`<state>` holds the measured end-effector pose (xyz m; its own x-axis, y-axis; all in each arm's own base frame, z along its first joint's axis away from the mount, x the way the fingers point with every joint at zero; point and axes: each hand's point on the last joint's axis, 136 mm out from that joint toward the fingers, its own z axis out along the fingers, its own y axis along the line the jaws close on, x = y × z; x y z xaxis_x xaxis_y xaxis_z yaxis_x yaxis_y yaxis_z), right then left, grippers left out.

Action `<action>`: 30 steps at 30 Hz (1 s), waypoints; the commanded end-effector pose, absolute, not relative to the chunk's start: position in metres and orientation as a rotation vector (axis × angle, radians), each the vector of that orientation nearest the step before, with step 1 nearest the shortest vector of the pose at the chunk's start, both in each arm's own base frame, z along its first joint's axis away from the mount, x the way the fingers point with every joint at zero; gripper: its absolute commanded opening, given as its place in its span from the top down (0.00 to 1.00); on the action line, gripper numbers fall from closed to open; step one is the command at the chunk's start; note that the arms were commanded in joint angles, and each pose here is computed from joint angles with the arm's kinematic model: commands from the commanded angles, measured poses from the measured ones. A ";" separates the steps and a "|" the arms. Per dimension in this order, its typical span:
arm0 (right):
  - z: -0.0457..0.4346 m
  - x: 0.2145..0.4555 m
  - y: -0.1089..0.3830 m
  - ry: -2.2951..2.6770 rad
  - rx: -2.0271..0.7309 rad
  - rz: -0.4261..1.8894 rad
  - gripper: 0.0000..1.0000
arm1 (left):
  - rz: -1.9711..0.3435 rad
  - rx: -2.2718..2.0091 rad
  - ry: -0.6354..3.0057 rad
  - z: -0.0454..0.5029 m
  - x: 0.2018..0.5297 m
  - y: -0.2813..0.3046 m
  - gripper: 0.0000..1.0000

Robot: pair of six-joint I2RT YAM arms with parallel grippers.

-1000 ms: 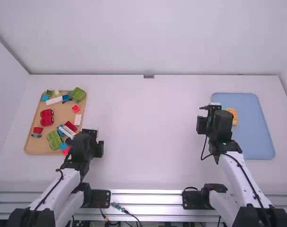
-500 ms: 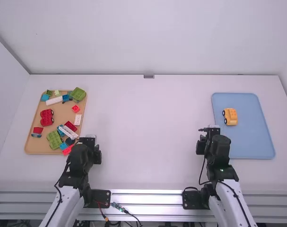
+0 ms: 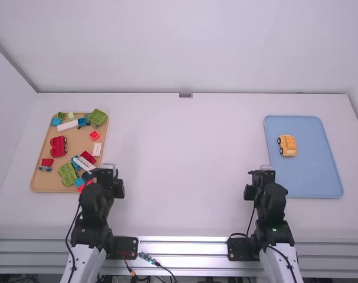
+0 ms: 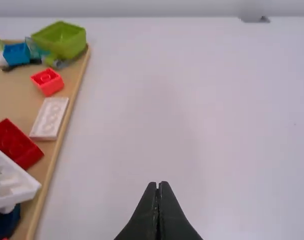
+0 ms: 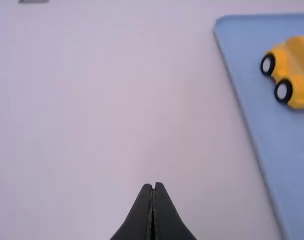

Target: Assemble lego blocks to make yellow taxi

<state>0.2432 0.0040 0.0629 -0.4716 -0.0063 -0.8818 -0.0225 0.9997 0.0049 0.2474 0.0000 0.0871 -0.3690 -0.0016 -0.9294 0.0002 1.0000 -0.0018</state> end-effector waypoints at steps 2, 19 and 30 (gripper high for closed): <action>0.070 0.244 0.003 2.016 -0.010 0.016 1.00 | 0.000 0.000 1.907 0.095 0.247 0.000 1.00; 0.122 0.248 0.003 1.788 -0.011 0.014 1.00 | 0.000 0.000 1.707 0.141 0.246 0.000 1.00; 0.146 0.246 0.003 1.683 -0.012 0.013 1.00 | 0.000 0.000 1.676 0.148 0.246 0.000 1.00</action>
